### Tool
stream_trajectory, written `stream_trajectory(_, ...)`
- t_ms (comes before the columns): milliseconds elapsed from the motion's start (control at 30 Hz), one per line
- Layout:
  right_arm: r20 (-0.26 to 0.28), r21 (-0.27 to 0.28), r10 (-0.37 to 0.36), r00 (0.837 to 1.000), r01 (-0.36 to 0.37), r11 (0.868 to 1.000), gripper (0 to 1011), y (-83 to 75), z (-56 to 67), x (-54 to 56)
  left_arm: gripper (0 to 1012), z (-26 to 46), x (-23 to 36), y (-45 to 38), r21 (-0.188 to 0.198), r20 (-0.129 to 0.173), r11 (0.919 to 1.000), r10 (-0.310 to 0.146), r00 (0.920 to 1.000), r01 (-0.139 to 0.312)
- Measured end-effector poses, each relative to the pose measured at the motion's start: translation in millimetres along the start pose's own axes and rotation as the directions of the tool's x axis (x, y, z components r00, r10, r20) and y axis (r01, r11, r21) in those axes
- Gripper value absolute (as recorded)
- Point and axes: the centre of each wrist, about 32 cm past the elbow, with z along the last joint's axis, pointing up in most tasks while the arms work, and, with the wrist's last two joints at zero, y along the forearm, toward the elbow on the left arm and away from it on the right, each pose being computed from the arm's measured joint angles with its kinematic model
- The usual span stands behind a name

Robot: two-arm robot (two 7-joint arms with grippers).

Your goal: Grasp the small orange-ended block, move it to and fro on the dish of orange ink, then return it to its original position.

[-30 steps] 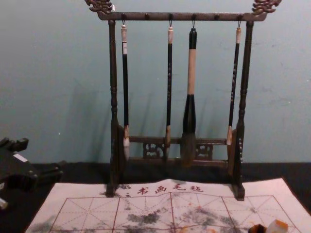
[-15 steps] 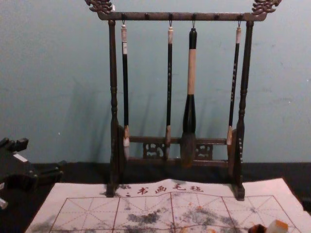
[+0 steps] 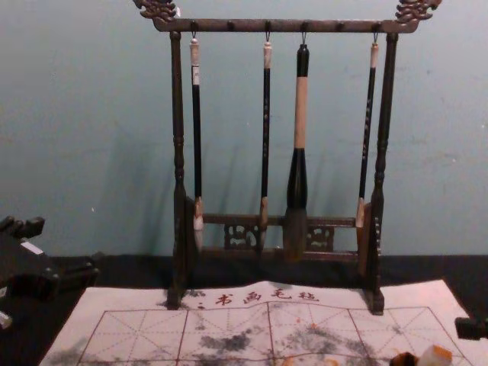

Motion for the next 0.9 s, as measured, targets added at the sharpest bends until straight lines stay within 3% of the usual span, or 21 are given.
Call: stream_trajectory(900,-0.024,-0.010,0.000,1.000,0.000,1.000,1000,8.6,0.1,7.6,1001,0.0,0.0,0.0,0.000,0.000,1.0000,0.000,1.0000,0.000)
